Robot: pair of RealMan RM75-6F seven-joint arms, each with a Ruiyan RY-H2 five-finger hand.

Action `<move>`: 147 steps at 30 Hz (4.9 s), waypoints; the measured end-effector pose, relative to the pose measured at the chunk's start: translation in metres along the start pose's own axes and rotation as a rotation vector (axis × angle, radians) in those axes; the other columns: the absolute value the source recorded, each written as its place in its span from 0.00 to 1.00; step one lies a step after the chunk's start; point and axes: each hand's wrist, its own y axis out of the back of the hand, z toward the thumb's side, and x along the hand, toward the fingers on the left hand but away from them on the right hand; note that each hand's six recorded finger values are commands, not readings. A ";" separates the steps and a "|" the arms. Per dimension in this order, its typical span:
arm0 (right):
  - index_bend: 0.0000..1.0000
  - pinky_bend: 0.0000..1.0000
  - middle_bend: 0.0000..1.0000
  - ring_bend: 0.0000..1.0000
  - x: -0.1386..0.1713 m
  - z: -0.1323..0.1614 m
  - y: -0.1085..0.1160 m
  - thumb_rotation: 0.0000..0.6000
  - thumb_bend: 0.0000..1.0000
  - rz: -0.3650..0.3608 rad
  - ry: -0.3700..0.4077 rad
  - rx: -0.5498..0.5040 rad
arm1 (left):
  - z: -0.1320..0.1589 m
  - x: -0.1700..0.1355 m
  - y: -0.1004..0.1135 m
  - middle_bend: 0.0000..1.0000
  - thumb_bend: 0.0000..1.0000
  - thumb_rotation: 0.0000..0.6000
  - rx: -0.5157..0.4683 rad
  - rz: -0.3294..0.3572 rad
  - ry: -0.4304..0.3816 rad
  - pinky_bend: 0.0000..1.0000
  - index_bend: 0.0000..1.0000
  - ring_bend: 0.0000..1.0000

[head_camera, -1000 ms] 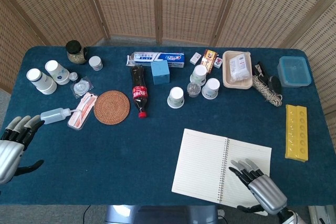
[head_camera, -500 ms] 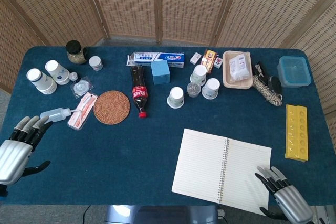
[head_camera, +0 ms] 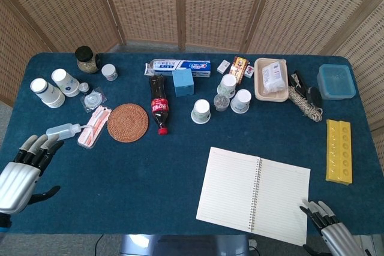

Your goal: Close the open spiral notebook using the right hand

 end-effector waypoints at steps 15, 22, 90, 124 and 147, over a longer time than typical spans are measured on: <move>0.00 0.00 0.00 0.00 0.008 0.006 -0.017 0.80 0.28 0.000 -0.004 -0.074 | 0.003 -0.001 0.000 0.00 0.04 1.00 -0.002 -0.003 -0.002 0.00 0.00 0.00; 0.00 0.00 0.00 0.00 -0.006 0.021 -0.027 0.87 0.28 -0.015 0.033 -0.099 | 0.001 -0.003 -0.002 0.00 0.04 1.00 -0.004 -0.009 0.009 0.00 0.00 0.00; 0.00 0.08 0.00 0.00 -0.108 0.095 0.084 1.00 0.16 -0.531 0.287 0.049 | -0.019 -0.008 -0.005 0.00 0.04 1.00 -0.066 -0.001 0.030 0.00 0.00 0.00; 0.00 0.10 0.00 0.00 -0.235 0.221 0.136 1.00 0.13 -0.401 0.552 0.215 | -0.025 -0.007 -0.007 0.00 0.04 1.00 -0.081 -0.004 0.048 0.00 0.00 0.00; 0.00 0.10 0.00 0.00 -0.331 0.192 0.128 1.00 0.14 -0.222 0.267 0.293 | -0.023 -0.003 -0.009 0.00 0.04 1.00 -0.087 -0.012 0.042 0.00 0.00 0.00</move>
